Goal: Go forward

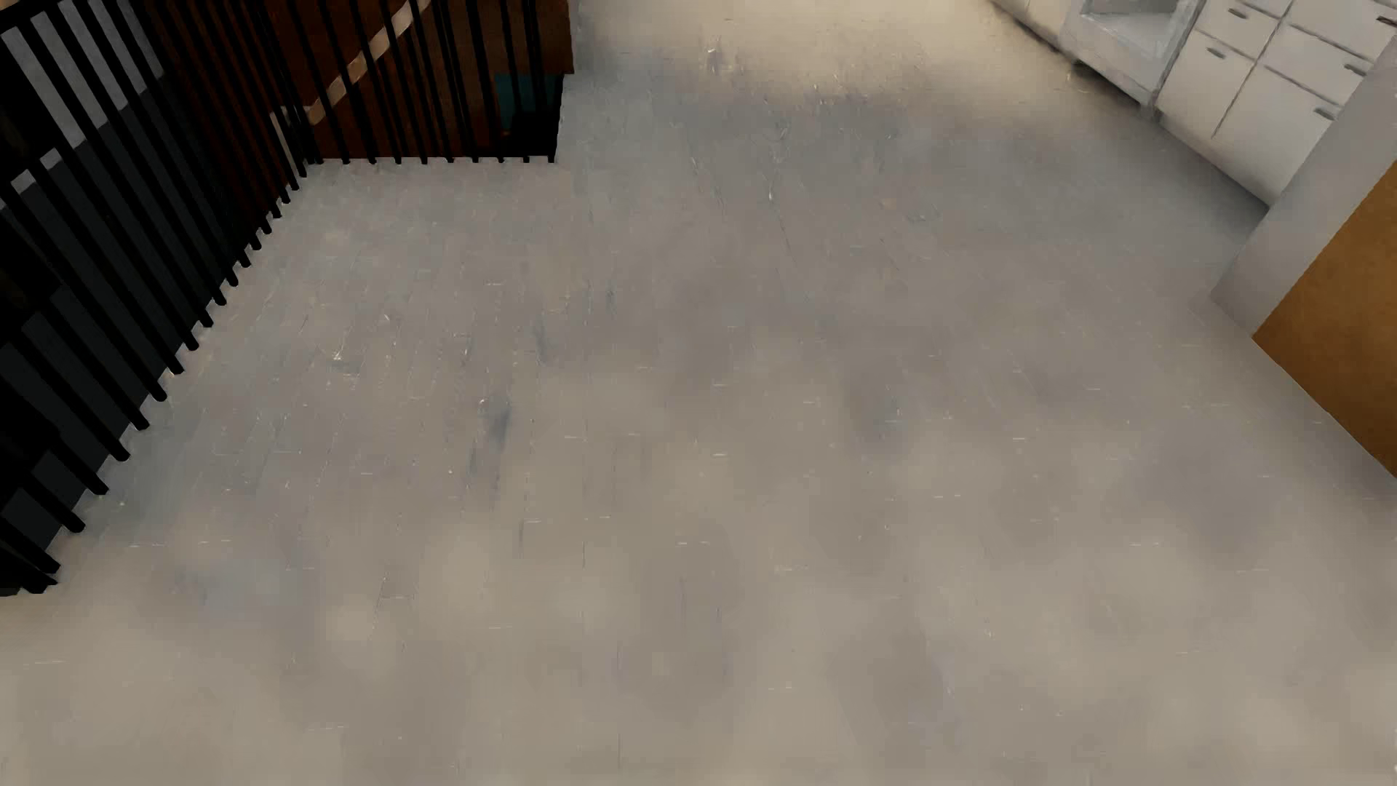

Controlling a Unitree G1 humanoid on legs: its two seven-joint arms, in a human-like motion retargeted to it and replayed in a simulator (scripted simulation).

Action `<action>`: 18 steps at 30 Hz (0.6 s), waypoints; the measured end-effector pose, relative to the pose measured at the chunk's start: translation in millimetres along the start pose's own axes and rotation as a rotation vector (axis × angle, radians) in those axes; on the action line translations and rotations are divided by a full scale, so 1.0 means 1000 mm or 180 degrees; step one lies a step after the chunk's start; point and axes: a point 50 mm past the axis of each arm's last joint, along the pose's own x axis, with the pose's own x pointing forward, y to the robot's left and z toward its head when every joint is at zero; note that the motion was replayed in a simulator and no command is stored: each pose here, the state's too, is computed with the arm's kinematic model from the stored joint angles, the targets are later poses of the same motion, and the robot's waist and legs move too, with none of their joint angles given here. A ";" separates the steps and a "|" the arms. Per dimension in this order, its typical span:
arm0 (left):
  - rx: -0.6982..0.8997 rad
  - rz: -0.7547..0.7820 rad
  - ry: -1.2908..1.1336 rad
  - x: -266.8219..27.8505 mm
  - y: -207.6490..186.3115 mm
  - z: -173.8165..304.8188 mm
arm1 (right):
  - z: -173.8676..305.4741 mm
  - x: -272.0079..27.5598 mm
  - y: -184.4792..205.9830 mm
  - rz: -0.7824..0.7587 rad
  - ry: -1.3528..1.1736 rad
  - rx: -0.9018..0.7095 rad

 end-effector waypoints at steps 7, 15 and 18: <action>0.0012 -0.0020 -0.0001 0.000 -0.002 0.000 | -0.002 0.000 -0.002 -0.0023 0.0021 0.0022; -0.0144 -0.0014 0.0130 -0.006 -0.008 -0.016 | -0.032 -0.012 -0.001 -0.0100 0.0283 0.0228; -0.0106 -0.0002 0.0185 -0.006 -0.005 -0.019 | -0.029 -0.014 -0.007 -0.0170 0.0200 0.0268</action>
